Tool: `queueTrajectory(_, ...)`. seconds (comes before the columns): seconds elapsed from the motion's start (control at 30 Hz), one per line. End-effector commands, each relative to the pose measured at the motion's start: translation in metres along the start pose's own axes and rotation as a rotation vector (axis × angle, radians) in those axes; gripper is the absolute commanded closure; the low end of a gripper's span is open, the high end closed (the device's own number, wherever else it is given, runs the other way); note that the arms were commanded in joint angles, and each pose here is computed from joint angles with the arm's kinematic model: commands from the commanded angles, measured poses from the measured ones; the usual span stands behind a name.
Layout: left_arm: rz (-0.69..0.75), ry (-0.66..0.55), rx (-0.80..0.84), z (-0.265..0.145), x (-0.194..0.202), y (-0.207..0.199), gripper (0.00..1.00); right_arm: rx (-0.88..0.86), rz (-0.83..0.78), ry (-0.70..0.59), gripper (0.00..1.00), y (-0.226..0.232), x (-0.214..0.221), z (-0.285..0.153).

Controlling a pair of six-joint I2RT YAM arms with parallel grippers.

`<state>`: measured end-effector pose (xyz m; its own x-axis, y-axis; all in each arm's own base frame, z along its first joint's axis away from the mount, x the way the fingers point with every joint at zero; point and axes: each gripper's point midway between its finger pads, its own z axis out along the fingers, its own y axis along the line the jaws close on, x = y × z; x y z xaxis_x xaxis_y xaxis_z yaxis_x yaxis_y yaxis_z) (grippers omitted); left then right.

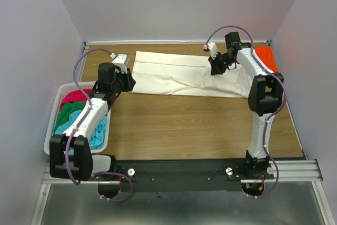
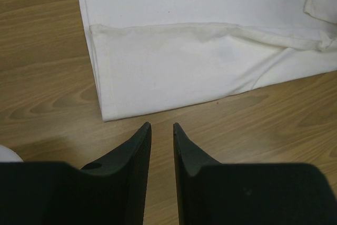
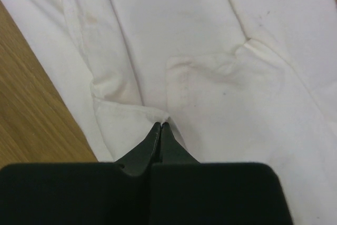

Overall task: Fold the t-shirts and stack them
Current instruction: Fold the tshirt

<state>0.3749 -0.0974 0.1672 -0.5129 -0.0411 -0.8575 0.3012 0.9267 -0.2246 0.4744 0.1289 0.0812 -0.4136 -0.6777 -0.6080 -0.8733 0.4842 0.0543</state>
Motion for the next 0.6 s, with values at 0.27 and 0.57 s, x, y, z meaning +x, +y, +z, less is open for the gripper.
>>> queueTrajectory(0.27, 0.016, 0.0, -0.019, 0.004, -0.003, 0.006, 0.69, 0.218, -0.092, -0.039, 0.99, -0.049, -0.046, -0.013)
queueTrajectory(0.57, 0.016, 0.017, -0.019, 0.008, 0.001, 0.007, 0.69, 0.339, -0.094, -0.073, 0.99, -0.075, -0.061, -0.011)
